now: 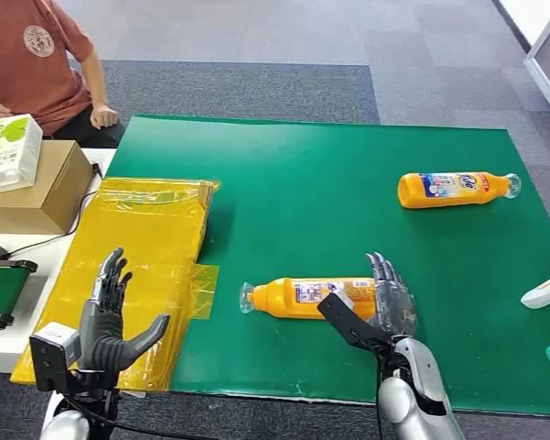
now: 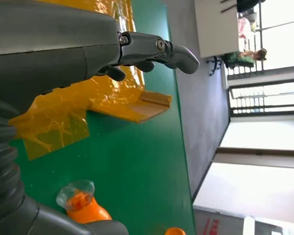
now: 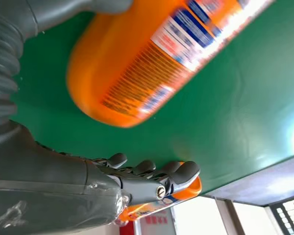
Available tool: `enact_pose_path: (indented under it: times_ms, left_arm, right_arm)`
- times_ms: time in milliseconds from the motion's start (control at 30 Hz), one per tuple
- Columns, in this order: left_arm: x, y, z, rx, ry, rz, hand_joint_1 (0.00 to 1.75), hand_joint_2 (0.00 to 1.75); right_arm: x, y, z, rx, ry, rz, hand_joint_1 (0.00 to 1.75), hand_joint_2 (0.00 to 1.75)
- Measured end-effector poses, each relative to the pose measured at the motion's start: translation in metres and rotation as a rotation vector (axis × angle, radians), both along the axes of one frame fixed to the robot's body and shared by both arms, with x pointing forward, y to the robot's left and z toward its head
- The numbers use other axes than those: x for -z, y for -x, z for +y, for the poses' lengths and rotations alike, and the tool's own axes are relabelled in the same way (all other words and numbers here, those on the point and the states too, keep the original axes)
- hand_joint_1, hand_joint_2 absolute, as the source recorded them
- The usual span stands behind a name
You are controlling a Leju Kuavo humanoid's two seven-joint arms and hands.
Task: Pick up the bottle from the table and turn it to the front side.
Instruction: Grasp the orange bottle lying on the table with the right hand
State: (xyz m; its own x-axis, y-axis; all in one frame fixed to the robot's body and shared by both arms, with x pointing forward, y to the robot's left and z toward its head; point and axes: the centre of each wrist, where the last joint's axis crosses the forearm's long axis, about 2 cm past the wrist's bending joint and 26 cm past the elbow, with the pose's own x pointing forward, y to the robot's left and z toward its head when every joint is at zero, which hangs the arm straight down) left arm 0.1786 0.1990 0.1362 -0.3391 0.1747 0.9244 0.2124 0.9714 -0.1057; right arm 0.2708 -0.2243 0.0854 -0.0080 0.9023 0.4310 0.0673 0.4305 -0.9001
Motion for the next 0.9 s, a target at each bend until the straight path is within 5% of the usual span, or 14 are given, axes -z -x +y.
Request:
enact_pose_path:
  times_ms: [567, 700, 900]
  left_arm:
    - [-0.032, -0.014, -0.03, 0.218, 0.03, -0.165, 0.0, 1.75]
    - [-0.034, -0.014, -0.033, 0.246, 0.034, -0.177, 0.0, 1.75]
    - [-0.034, -0.014, -0.032, 0.256, 0.041, -0.18, 0.0, 1.75]
  right_arm:
    - [0.015, -0.056, 0.008, -0.089, 0.145, 0.107, 0.0, 1.75]
    - [0.011, -0.07, 0.008, -0.115, 0.174, 0.126, 1.71, 1.75]
    - [0.009, -0.074, 0.01, -0.145, 0.119, 0.122, 1.75, 1.75]
